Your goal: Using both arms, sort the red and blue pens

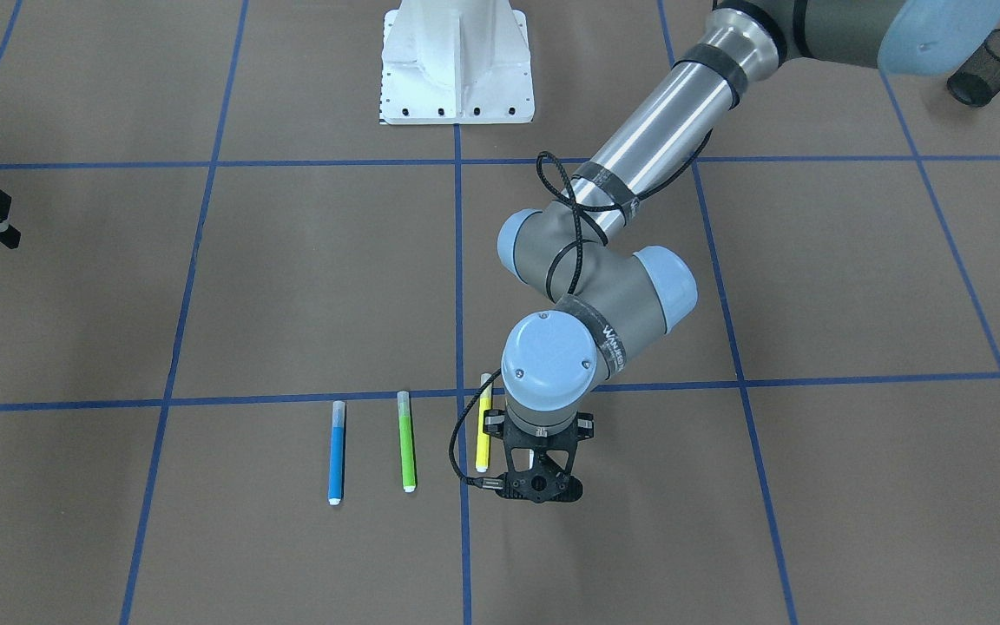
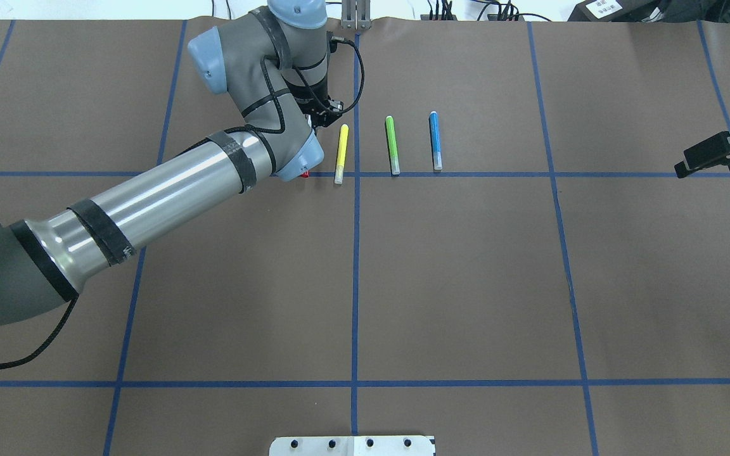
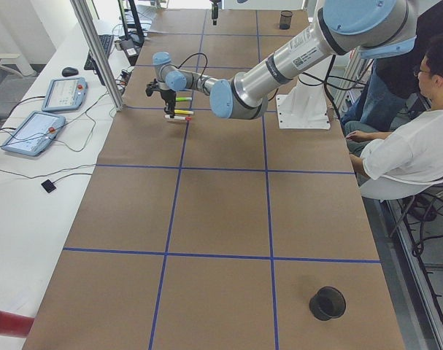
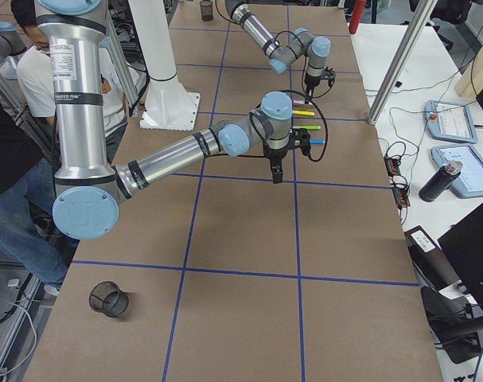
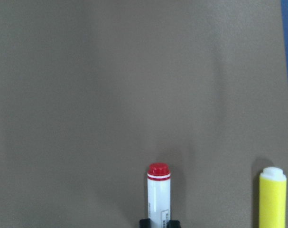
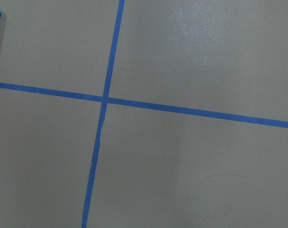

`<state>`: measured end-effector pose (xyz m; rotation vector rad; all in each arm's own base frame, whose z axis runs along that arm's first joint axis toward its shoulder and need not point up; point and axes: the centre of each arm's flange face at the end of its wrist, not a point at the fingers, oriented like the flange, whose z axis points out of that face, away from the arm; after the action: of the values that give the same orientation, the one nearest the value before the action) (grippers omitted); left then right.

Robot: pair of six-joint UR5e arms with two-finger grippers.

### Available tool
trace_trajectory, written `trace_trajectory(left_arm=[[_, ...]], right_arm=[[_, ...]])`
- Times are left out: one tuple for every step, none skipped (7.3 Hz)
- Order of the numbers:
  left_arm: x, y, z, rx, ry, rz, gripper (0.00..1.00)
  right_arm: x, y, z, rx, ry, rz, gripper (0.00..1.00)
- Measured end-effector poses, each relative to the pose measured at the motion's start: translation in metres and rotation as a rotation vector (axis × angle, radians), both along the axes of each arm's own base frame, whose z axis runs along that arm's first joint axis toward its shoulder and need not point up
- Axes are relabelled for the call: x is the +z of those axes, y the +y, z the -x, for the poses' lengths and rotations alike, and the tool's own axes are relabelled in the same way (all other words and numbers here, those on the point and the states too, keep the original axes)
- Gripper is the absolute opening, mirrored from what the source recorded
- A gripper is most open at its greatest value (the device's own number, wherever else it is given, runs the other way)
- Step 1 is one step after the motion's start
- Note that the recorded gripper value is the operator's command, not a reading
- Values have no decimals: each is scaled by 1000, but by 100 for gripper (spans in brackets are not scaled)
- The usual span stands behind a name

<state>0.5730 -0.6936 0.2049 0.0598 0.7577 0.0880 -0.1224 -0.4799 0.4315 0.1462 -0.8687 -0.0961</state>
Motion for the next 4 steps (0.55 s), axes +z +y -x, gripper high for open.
trace_trajectory(left_arm=[[-20,1,13,-8,10,-8,0],[-29,8,24,-15,22,-16,0],[-24,19,39,-23,41,-29,0],[-12,34,59,-37,64,-42,0]], right_arm=[[0,-1,0,1,2,-2,100],[-1,-2,1,2,4,-4,100],[-2,-3,2,2,5,-6,100],[-3,-5,3,3,4,-10,100]])
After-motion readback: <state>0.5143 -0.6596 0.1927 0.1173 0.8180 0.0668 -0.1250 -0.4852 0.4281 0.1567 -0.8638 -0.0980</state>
